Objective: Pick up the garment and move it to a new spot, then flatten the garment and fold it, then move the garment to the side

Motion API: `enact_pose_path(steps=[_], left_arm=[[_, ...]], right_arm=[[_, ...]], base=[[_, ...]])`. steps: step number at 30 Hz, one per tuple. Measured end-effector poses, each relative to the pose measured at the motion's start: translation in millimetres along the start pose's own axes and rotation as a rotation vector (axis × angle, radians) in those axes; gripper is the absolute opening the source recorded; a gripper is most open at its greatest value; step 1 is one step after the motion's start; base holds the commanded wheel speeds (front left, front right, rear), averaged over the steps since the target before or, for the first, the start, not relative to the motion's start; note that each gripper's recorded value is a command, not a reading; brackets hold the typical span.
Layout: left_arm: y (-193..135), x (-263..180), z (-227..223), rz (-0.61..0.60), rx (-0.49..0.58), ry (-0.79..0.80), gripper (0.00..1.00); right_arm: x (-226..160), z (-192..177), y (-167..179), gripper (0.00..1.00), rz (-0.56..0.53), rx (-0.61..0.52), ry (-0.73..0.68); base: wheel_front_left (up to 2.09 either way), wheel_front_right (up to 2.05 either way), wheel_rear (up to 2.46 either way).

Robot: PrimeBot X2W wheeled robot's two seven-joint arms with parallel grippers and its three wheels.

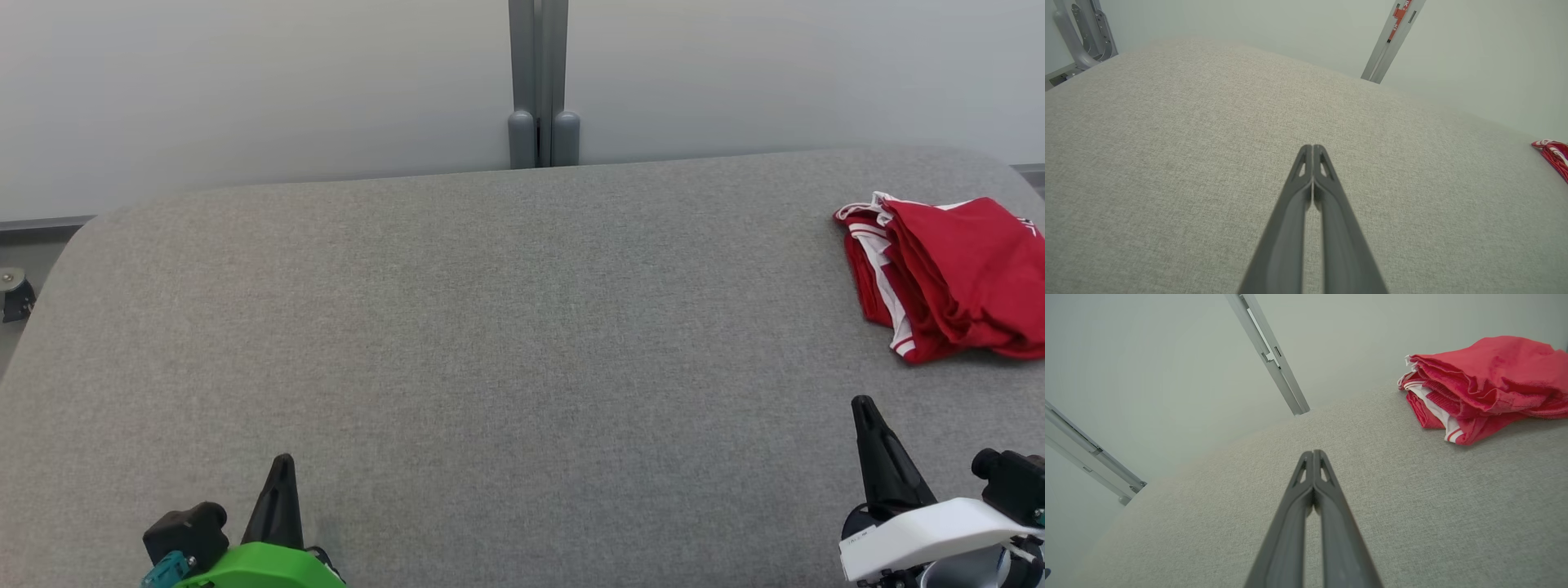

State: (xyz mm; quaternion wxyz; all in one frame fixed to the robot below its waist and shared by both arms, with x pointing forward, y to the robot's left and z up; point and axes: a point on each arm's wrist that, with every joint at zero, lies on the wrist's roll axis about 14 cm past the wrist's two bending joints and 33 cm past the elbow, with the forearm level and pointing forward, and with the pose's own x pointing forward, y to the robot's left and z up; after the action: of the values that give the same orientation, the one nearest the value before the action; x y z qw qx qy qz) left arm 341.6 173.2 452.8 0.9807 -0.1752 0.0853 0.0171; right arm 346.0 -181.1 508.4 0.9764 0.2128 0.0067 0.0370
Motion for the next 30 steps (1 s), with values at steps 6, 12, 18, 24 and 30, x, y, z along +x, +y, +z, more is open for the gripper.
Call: enact_pose_path(steps=[6, 12, 18, 24, 30], left_arm=[[2, 4, 3, 0.01, -0.108, 0.009, 0.0], [5, 7, 4, 0.019, -0.204, 0.021, 0.0], [6, 11, 8, 0.019, -0.294, 0.02, 0.0], [5, 13, 10, 0.016, -0.39, 0.022, 0.0], [6, 16, 14, 0.014, -0.471, 0.019, 0.0]], right_arm=[[4, 0, -2, 0.0, -0.008, 0.1, -0.003], [7, 0, -4, 0.0, -0.016, 0.189, -0.002], [10, -1, -6, 0.0, -0.026, 0.276, -0.002], [12, -2, -8, 0.0, -0.034, 0.358, -0.002], [15, -1, -10, 0.0, -0.039, 0.432, -0.004]], base=[[0.0, 0.0, 0.0], [0.0, 0.0, 0.0], [0.0, 0.0, 0.0], [0.0, 0.0, 0.0], [0.0, 0.0, 0.0]])
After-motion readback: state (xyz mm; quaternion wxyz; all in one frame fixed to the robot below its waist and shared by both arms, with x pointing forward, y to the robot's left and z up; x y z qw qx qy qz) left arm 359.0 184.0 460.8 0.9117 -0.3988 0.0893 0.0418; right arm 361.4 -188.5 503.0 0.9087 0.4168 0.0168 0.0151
